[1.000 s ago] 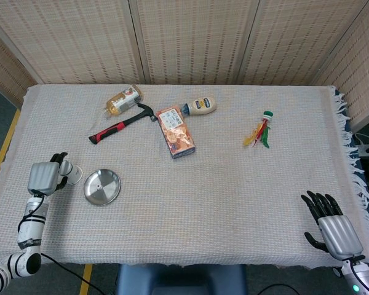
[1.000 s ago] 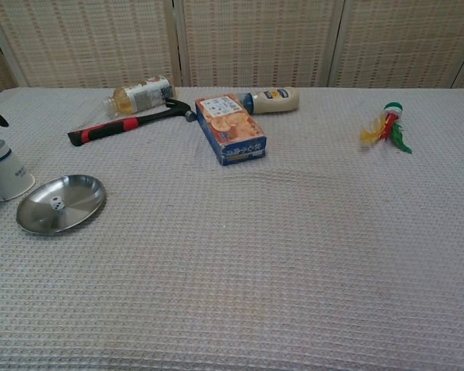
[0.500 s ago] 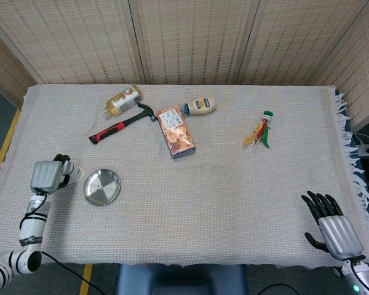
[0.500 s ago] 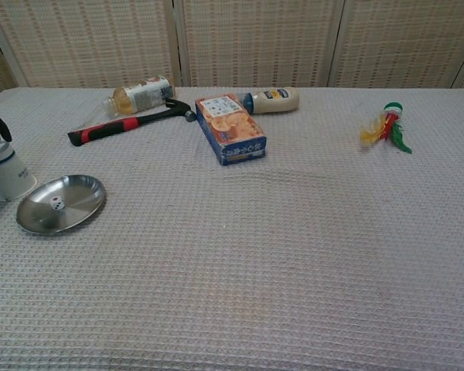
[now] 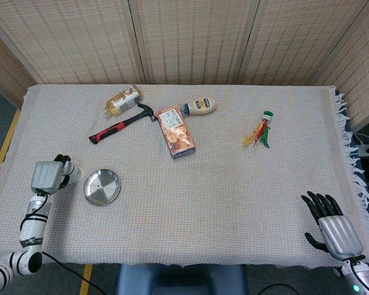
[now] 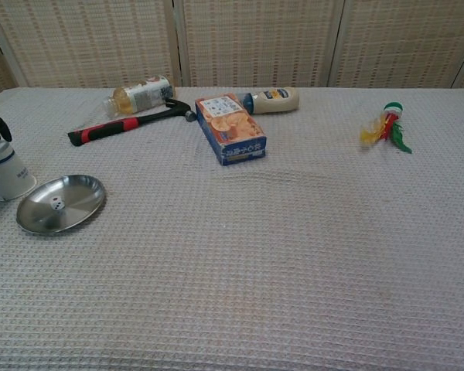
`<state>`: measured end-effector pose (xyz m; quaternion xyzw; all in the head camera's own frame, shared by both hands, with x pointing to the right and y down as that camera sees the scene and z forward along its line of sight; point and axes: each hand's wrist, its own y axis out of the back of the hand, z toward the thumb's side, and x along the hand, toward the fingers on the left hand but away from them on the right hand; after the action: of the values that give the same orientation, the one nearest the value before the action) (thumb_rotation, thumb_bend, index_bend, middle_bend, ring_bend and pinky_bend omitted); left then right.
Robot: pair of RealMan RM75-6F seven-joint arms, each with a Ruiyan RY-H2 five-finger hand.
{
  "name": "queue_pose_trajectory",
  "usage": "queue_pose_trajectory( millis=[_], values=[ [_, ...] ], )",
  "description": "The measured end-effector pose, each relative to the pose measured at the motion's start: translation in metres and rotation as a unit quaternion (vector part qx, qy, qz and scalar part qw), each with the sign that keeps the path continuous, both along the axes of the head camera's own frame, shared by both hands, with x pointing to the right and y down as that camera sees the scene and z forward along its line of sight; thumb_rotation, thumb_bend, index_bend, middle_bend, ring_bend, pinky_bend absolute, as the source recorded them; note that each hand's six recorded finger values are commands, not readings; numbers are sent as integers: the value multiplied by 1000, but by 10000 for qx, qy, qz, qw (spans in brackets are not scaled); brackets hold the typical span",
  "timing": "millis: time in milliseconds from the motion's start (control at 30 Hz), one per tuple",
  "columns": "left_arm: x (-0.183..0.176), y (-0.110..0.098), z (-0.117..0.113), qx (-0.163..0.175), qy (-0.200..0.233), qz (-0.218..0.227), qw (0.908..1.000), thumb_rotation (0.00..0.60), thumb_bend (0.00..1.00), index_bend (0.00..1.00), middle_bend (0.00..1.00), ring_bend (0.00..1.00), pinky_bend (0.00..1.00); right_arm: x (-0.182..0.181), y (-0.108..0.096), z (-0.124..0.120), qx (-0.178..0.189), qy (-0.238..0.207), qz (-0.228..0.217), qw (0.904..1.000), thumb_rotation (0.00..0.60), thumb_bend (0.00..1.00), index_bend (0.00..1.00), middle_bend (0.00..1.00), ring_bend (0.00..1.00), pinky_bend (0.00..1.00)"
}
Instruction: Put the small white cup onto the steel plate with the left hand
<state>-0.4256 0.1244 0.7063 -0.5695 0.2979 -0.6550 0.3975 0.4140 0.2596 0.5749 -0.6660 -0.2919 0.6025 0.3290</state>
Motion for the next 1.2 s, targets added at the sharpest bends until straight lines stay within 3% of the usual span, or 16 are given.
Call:
queue_pose_trajectory(
  millis=[300, 633, 933, 1200],
  values=[
    [2, 6, -25, 348, 485, -59, 9982, 600, 428, 503, 650, 658, 922, -2, 1, 1, -18, -20, -30, 10000, 600, 173, 0, 0, 0, 0],
    [32, 21, -53, 442, 1051, 132, 9934, 600, 445, 538, 681, 685, 920, -3, 2, 0, -41, -59, -62, 10000, 600, 173, 0, 0, 0, 0],
    [65, 32, -39, 101, 959, 511, 9940, 600, 446, 548, 685, 686, 920, -2, 1, -3, -19, -116, -62, 9999, 600, 173, 0, 0, 0, 0],
    [72, 36, -29, 4, 878, 520, 9948, 600, 445, 553, 693, 688, 922, -2, 1, -2, -28, -113, -49, 9999, 600, 173, 0, 0, 0, 0]
  ],
)
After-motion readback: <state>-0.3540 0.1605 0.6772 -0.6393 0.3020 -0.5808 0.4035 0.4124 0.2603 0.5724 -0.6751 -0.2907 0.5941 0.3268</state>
